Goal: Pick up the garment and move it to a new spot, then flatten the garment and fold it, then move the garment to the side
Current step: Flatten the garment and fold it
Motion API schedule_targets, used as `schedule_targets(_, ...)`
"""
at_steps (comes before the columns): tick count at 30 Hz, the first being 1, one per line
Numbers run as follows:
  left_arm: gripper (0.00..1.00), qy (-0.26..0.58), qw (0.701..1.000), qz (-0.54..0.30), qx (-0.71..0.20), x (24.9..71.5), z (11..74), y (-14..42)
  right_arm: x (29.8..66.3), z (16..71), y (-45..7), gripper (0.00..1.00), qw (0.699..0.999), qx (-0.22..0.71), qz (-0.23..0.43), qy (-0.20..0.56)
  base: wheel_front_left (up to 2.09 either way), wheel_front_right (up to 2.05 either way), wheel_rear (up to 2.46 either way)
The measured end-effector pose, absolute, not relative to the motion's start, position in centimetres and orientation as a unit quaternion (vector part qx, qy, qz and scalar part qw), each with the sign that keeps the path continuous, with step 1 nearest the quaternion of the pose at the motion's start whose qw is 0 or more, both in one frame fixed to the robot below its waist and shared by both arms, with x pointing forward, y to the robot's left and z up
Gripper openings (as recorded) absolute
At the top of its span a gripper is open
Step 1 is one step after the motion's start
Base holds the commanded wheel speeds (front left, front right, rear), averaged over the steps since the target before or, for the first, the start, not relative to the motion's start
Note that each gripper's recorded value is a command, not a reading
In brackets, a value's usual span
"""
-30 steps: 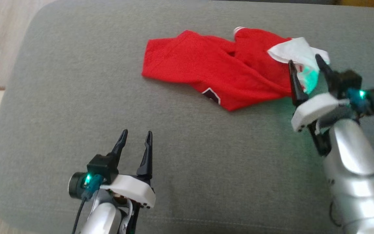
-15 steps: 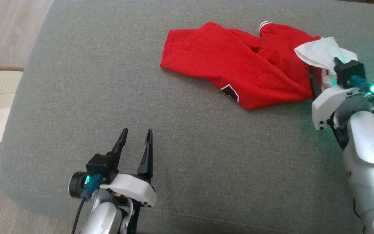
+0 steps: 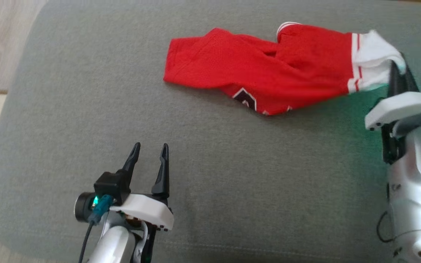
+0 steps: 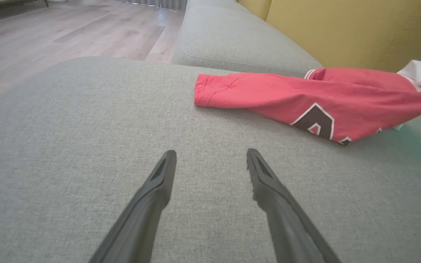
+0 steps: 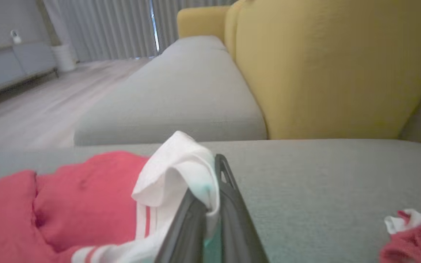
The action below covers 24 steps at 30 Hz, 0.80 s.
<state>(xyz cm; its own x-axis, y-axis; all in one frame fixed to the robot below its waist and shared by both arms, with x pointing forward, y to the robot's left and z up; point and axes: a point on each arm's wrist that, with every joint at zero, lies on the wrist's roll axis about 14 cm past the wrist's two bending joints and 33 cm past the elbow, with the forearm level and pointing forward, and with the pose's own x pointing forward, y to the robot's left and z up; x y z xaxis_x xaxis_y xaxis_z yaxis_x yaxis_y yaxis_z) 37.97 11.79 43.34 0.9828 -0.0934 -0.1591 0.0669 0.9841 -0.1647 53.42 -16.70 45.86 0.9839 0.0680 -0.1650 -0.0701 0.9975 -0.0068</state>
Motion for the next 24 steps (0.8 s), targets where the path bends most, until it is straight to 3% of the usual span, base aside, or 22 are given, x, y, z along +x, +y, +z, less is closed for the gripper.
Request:
schedule_targets(5,1.00,0.071,0.992,-0.062,-0.082,38.4,44.2,10.5,50.1,45.0,-21.7,0.00,0.992,0.079,-0.056,0.077,0.00,0.00,0.00)
schedule_targets(6,1.00,0.069,0.992,-0.066,-0.081,38.5,44.3,10.2,48.9,44.2,-22.8,0.15,0.990,0.088,-0.072,0.086,0.00,0.00,0.00)
schedule_targets(7,1.00,0.067,0.992,-0.071,-0.080,38.6,44.4,9.9,47.7,43.3,-23.7,0.46,0.987,0.093,-0.087,0.097,0.00,0.00,0.00)
schedule_targets(8,1.00,0.065,0.992,-0.074,-0.080,38.7,44.5,9.7,46.5,42.3,-24.4,0.89,0.984,0.099,-0.100,0.109,0.00,0.00,0.00)
schedule_targets(9,1.00,0.064,0.992,-0.078,-0.080,38.7,44.6,9.4,45.3,41.5,-25.1,1.00,0.981,0.106,-0.113,0.120,0.00,0.00,0.00)
schedule_targets(15,1.00,0.059,0.991,-0.093,-0.081,39.1,45.0,8.4,42.1,40.0,-27.2,1.00,0.966,0.158,-0.166,0.123,0.00,0.00,0.00)
schedule_targets(24,1.00,0.062,0.989,-0.105,-0.080,39.3,44.7,7.8,43.7,43.3,-25.7,1.00,0.979,0.146,-0.125,0.067,0.00,0.00,0.00)
